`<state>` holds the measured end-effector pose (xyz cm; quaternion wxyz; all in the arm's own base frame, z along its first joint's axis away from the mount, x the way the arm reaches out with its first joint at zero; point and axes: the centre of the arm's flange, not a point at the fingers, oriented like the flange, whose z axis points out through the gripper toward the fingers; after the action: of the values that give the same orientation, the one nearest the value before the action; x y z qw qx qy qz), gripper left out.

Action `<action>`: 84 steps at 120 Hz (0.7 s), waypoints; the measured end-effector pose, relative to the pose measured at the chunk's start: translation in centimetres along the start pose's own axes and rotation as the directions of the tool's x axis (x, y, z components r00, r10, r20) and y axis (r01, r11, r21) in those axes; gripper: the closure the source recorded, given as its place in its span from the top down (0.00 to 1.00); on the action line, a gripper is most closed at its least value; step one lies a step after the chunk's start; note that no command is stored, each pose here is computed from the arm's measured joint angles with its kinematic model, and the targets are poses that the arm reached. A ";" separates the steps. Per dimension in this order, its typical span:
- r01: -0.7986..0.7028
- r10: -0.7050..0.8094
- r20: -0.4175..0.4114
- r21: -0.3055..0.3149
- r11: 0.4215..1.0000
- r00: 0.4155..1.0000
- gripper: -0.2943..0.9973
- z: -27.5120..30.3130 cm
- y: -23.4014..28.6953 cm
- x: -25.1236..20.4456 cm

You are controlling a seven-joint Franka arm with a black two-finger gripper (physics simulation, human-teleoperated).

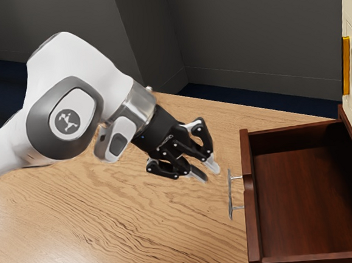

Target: Pull the drawer handle with one arm to open the drawer

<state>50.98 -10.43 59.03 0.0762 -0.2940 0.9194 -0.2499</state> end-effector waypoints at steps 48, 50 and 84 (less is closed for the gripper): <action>0.199 -0.126 0.279 -0.252 0.947 0.952 0.65 -13.7 -4.6 -5.7; 0.245 -0.166 0.289 -0.265 0.932 0.943 0.66 -13.7 -4.1 -6.1; 0.820 -0.681 0.462 -0.248 0.516 0.568 0.74 -15.0 5.4 -12.1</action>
<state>53.84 6.64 69.17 0.0327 -0.7103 0.7032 0.0041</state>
